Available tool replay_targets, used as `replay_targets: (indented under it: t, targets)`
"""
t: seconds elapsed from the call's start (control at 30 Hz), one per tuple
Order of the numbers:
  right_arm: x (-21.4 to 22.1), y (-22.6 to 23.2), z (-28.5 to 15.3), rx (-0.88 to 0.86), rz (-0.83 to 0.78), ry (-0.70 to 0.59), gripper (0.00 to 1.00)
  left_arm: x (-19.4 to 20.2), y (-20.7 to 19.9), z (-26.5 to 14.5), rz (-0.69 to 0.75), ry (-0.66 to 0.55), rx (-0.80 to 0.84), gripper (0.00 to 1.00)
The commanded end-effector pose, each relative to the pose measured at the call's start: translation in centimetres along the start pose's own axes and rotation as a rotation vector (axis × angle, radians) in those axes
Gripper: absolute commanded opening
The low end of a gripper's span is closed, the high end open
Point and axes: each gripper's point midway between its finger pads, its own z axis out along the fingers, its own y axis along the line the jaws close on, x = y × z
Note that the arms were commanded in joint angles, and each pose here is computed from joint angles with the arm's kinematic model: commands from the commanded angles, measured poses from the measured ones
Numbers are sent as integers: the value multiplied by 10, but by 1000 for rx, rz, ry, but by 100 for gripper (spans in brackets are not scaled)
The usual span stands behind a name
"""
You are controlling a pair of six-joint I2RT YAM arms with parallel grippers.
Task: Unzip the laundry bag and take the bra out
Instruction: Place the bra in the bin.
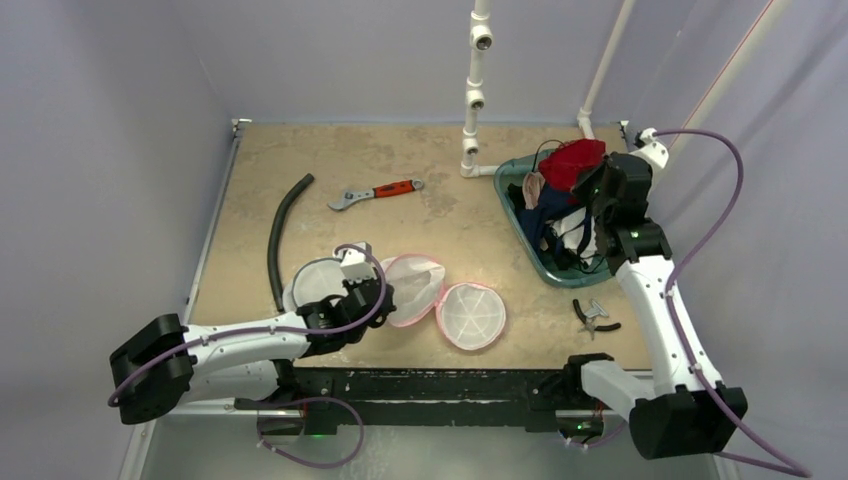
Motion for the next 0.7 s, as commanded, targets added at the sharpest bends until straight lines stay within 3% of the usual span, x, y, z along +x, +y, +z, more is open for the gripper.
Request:
replay_targets:
  t: [0.0,0.27,0.5,0.67]
  targets:
    - [1,3,2,-58,91,15,0,3,-14,3,-63,10,55,0]
    - [31,-30,-20,-33,134,55,0,7,-19,4,-70,19,88,0]
    - [84,-72,10,16,198,169,0,19,-19,7,-72,58,98,0]
    - [98,-91,26,88,235,188,0,24,-18,9,-76,69,96,0]
